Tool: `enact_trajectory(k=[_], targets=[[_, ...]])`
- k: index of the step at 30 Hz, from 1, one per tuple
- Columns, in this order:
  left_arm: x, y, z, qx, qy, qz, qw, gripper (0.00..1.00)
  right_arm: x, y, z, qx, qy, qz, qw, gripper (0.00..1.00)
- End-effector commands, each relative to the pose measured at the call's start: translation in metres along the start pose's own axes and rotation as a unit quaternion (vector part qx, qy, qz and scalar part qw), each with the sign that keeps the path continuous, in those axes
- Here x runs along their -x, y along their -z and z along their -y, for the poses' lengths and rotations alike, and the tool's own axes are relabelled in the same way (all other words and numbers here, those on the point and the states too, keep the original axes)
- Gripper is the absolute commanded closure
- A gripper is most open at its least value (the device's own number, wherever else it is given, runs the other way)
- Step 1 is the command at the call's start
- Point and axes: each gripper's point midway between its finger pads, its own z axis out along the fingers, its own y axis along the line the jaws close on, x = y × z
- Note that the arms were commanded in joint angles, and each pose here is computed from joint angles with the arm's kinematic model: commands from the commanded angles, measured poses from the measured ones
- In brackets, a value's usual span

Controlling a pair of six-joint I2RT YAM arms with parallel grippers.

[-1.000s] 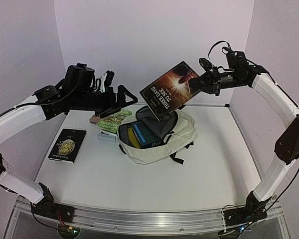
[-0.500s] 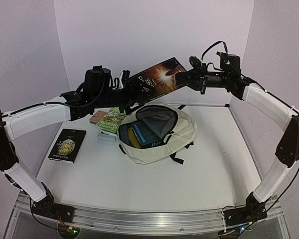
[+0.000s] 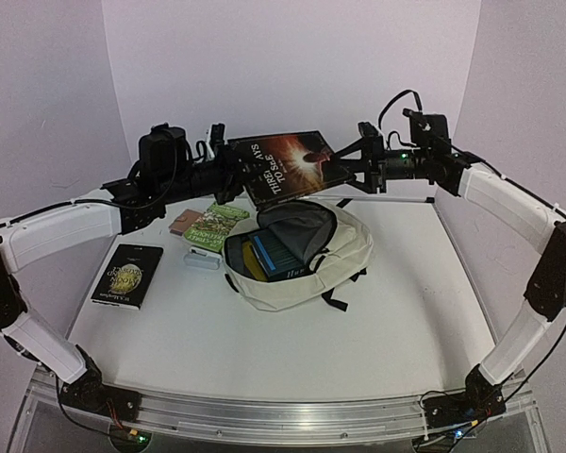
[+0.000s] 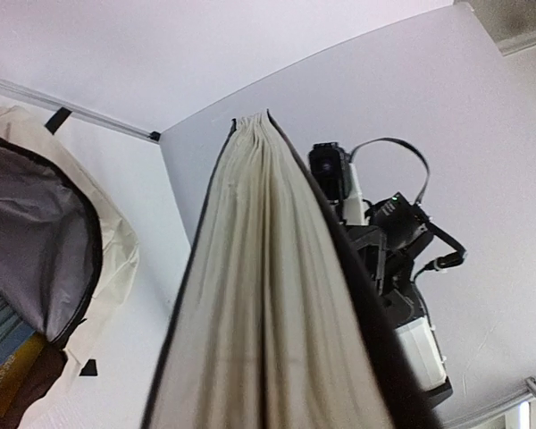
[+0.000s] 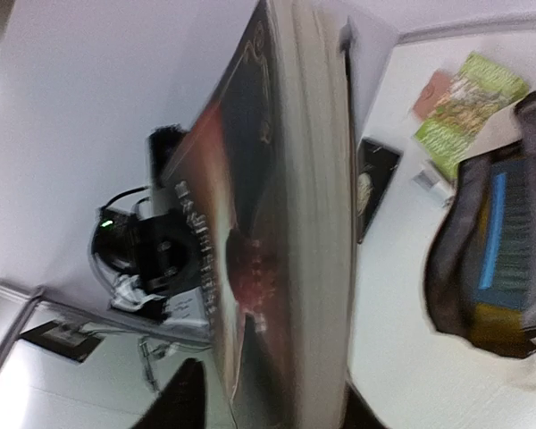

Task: Pack the student bag
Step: Pick up the book from the center of the board, then place the book in the student bag.

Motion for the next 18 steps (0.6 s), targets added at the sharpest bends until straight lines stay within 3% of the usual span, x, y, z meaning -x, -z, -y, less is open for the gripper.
enact_trajectory(k=[1, 3, 8, 18], targets=[[0.011, 0.031, -0.012, 0.05, 0.015, 0.042, 0.998, 1.0, 0.023, 0.02, 0.037, -0.186, 0.133, 0.049, 0.972, 0.36], [0.009, 0.046, -0.031, 0.088, 0.032, 0.051, 0.994, 1.0, 0.028, 0.018, 0.064, -0.242, 0.162, 0.038, 0.956, 0.32], [0.004, 0.084, -0.063, 0.155, 0.054, 0.073, 0.984, 1.0, 0.016, -0.012, 0.104, -0.328, 0.249, -0.028, 0.911, 0.35], [-0.001, 0.128, -0.103, 0.253, 0.092, 0.114, 0.956, 1.0, -0.032, -0.11, 0.131, -0.355, 0.368, -0.128, 0.85, 0.4]])
